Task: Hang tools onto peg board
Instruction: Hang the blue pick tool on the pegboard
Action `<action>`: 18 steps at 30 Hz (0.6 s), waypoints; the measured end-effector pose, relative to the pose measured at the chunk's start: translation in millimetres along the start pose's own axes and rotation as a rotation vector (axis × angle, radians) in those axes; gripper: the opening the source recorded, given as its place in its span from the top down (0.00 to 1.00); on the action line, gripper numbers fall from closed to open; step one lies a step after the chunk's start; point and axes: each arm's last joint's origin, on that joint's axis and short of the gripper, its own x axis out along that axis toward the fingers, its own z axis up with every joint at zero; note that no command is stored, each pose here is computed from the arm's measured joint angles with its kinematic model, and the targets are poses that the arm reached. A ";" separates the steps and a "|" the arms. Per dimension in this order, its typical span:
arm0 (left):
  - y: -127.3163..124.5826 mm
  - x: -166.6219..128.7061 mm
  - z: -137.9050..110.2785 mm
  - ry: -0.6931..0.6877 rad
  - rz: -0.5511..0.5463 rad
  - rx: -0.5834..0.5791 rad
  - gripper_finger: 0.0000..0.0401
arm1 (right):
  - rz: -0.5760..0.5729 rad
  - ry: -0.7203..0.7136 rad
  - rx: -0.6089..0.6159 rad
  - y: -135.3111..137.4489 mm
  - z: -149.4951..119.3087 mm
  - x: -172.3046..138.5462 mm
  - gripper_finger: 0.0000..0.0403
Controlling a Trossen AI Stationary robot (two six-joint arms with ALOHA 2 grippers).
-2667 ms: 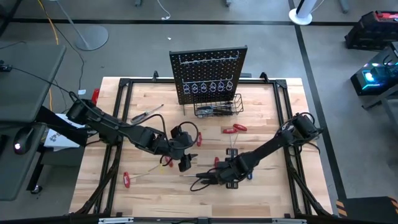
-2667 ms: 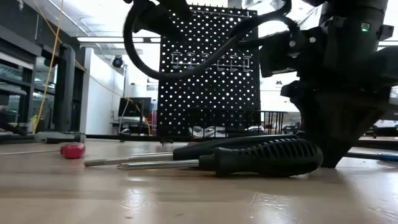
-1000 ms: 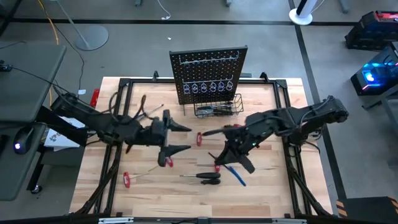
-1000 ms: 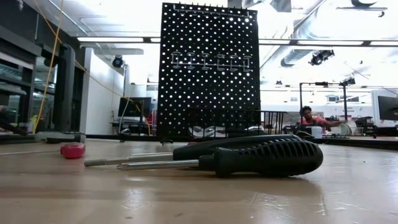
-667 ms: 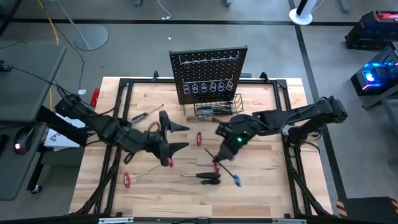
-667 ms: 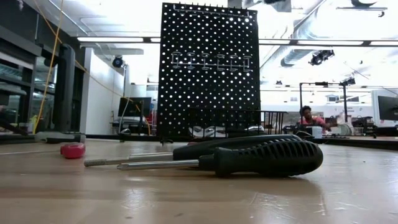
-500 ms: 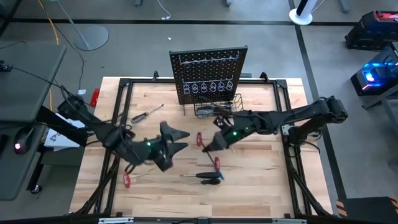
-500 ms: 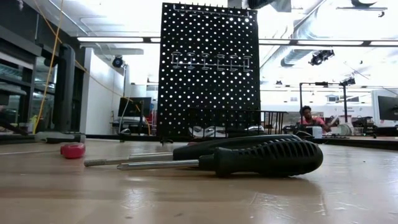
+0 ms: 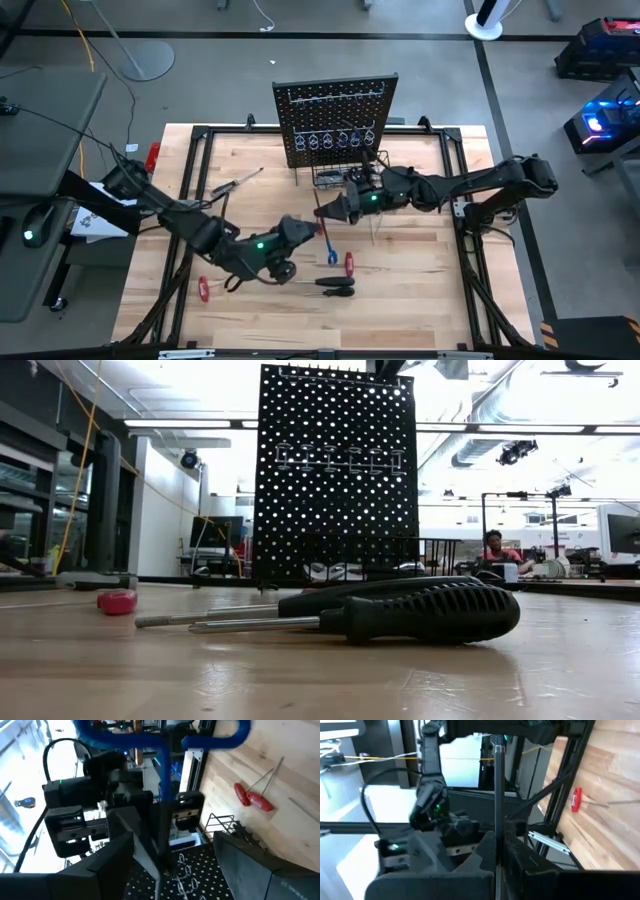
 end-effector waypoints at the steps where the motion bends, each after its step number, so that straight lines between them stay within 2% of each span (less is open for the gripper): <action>1: 1.9 1.4 -0.3 -0.014 0.007 -0.008 0.34 | -0.008 0.003 0.003 -0.7 -0.5 0.0 1.00; 8: 12.9 6.4 0.1 -0.117 0.057 -0.027 0.34 | -0.013 0.000 -0.005 -1.2 -0.3 0.0 1.00; 12: 8.8 13.8 2.0 -0.146 0.037 0.009 0.35 | -0.003 -0.004 -0.009 -0.2 -0.3 0.0 1.00; 18: -3.7 27.0 9.5 -0.120 0.008 0.061 0.43 | -0.002 -0.003 -0.009 -0.1 -0.3 0.0 1.00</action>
